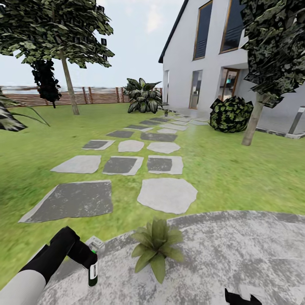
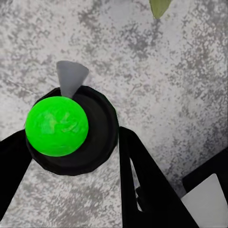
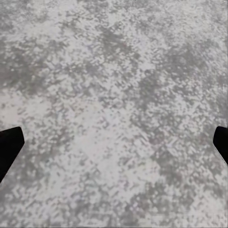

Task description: Pick up the pesticide atomizer in the garden and spray insectifuge to fully cover both potted plants in the garden.

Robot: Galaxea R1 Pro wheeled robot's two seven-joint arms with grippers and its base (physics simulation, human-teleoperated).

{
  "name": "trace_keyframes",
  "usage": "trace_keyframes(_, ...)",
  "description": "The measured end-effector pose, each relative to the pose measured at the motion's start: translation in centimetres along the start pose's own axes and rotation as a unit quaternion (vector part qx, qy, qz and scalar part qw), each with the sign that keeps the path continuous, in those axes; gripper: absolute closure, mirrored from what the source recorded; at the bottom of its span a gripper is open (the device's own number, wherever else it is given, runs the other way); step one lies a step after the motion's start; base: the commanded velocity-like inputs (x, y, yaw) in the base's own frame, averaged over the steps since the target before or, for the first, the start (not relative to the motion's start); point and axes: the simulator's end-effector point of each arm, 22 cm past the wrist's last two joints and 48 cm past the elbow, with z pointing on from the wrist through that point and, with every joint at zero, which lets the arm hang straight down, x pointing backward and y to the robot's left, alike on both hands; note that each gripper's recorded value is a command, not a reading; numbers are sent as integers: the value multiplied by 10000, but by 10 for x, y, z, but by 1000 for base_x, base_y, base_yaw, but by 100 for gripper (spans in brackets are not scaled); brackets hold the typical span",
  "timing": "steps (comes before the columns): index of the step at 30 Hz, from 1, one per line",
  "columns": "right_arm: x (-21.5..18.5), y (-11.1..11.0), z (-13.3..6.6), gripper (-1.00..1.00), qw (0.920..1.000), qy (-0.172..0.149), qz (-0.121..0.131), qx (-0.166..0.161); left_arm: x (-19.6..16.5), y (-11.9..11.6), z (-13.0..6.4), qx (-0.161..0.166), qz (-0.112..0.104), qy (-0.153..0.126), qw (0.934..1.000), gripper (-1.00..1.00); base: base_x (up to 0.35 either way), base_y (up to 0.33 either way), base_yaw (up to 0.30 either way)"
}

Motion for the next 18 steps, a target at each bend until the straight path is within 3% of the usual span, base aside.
trace_keyframes(5, 0, -1, 0, -100, 10000, -3, 11, 10, 2, -2, 2, 27, -11, 11, 10000, 100, 303, -121, -5)
trace_keyframes(9, 0, -1, 0, -100, 10000, -8, 8, 12, 5, -2, 3, 32, -31, 24, 10000, 100, 250, -128, -192)
trace_keyframes(18, 0, -1, 0, -100, 10000, -6, 5, 9, 9, 0, 5, 6, -13, 59, 10000, 100, 34, -16, -269)
